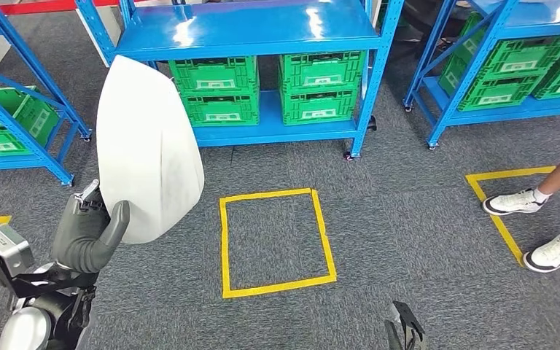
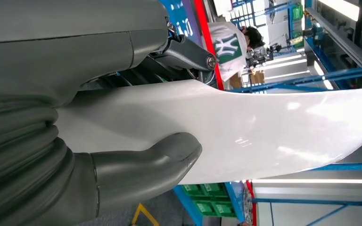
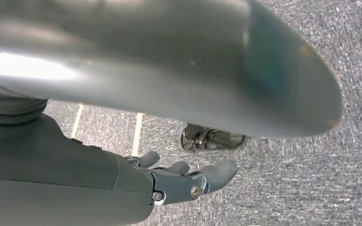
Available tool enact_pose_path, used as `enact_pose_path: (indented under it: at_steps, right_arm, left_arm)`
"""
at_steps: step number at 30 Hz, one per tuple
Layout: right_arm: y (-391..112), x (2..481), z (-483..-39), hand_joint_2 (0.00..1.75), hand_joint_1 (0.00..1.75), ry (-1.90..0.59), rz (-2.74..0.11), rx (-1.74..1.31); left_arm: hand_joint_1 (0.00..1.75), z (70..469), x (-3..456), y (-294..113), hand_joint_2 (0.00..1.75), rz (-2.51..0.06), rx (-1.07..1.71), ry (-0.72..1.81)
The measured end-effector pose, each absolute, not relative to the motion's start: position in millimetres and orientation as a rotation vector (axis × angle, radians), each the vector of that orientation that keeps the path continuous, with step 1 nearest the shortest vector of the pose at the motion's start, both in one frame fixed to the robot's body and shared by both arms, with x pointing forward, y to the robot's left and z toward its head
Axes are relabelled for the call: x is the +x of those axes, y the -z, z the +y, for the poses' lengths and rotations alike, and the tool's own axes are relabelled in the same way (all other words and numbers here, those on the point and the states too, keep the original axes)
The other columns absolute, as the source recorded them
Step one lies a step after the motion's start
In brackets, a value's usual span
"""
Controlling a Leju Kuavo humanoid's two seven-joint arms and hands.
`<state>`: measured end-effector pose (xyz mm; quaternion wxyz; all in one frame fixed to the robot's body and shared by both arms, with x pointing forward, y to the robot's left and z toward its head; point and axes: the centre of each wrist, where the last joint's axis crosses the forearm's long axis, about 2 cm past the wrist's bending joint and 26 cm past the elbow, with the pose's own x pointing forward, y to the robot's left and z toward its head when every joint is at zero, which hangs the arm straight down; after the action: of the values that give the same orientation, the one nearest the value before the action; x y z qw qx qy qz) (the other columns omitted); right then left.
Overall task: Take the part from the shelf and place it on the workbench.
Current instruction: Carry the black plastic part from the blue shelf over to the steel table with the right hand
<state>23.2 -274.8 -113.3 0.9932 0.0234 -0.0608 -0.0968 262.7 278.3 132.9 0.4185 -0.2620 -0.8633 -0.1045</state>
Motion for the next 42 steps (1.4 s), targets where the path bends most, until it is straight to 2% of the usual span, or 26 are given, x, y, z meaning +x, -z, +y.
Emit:
enact_pose_path:
  at_steps: [35,42]
  right_arm:
    - [113.4,23.0,-276.0,0.00,0.00,0.159,-0.109,0.048]
    - [113.6,21.4,-277.8,0.00,0.00,0.112,-0.116,0.047]
  left_arm:
    - [1.75,281.8,260.4,-133.0,1.75,-2.174,-0.635,0.263]
    - [1.75,287.4,228.1,-121.2,1.75,-2.152,-0.556,0.259]
